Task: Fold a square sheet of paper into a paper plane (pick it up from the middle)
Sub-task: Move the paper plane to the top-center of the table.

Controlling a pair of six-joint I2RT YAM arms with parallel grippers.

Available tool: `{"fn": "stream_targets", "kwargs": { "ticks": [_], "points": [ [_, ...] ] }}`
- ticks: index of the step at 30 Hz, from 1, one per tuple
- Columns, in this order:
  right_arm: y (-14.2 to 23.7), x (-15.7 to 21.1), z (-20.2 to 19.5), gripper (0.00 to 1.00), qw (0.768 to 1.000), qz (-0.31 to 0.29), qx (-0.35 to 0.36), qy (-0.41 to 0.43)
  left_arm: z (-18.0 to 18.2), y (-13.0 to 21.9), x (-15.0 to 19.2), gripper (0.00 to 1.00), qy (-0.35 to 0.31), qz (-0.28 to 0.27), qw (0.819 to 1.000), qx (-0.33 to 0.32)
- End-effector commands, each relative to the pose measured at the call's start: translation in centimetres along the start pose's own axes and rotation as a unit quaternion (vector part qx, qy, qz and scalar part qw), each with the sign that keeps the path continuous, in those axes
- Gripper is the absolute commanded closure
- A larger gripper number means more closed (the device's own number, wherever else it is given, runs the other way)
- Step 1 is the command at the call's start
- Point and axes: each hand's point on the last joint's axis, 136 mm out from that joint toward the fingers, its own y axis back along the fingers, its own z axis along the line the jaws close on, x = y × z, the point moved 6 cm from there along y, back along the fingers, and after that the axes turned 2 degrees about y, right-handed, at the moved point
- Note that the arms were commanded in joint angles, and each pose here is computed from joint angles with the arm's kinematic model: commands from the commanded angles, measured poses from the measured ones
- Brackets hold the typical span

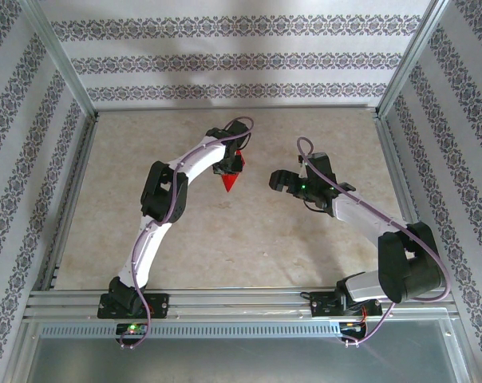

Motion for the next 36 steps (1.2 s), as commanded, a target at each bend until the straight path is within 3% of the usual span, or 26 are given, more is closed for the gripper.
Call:
{"fn": "stream_targets", "kwargs": {
  "ticks": [1, 28, 36],
  "points": [
    [-0.3, 0.4, -0.5, 0.02, 1.0, 0.01, 0.0, -0.012, 0.6, -0.1, 0.3, 0.85, 0.01, 0.016, 1.0, -0.019],
    [-1.0, 0.5, -0.5, 0.02, 1.0, 0.022, 0.0, -0.02, 1.4, -3.7, 2.1, 0.69, 0.022, 0.048, 0.997, -0.062],
    [-0.9, 0.3, -0.5, 0.02, 1.0, 0.021, 0.0, -0.021, 1.0, -2.5, 1.2, 0.68, 0.025, 0.035, 0.998, -0.054]
  ]
}}
